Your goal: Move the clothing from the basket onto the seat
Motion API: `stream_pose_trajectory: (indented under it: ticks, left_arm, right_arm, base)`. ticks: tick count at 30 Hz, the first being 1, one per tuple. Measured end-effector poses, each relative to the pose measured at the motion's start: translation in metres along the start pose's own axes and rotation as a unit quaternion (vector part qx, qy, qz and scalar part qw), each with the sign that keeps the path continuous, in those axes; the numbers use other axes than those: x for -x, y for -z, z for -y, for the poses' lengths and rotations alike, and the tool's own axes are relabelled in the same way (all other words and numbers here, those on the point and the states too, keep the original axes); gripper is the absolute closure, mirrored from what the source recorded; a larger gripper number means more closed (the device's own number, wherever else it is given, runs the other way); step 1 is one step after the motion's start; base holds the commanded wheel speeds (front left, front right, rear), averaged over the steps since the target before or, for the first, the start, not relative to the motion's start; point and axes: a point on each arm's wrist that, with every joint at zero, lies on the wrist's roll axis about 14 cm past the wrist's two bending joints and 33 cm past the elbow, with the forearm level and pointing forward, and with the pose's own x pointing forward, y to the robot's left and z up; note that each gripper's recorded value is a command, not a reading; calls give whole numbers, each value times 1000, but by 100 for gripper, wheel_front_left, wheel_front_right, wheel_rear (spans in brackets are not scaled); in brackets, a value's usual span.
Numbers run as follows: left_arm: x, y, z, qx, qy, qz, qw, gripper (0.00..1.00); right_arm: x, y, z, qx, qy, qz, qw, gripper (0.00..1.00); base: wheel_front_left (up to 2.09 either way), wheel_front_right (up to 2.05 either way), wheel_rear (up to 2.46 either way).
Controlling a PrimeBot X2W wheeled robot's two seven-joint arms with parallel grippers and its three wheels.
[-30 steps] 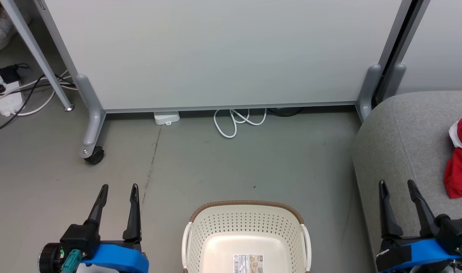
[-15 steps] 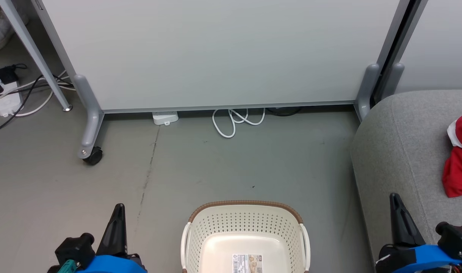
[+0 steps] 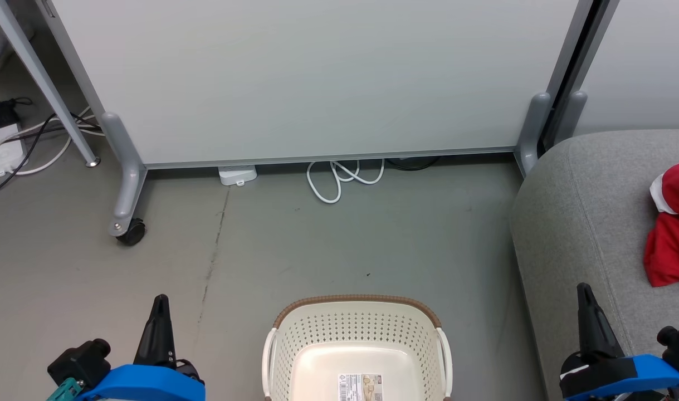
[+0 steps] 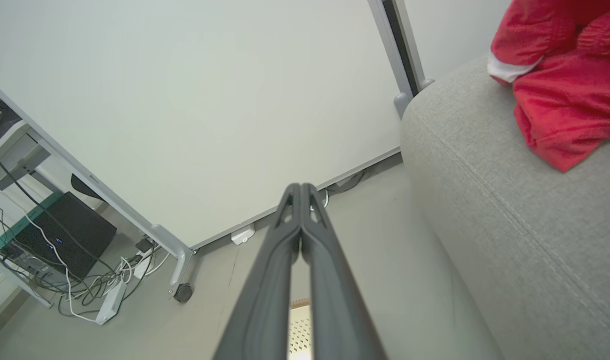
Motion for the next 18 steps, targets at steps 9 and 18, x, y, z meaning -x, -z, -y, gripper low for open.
stream_pose_trajectory:
  ticks: [9, 18]
  left_arm:
    - [-4, -4, -1, 70, -7, 1, 997, 100]
    - [-9, -9, 1, 134, -8, 4, 991, 100]
  right_arm:
    - [-1, -2, 3, -69, 10, -2, 998, 100]
    - [-1, -5, 4, -132, 15, -2, 991, 100]
  base:
    - [0, 0, 0]
    - [0, 0, 0]
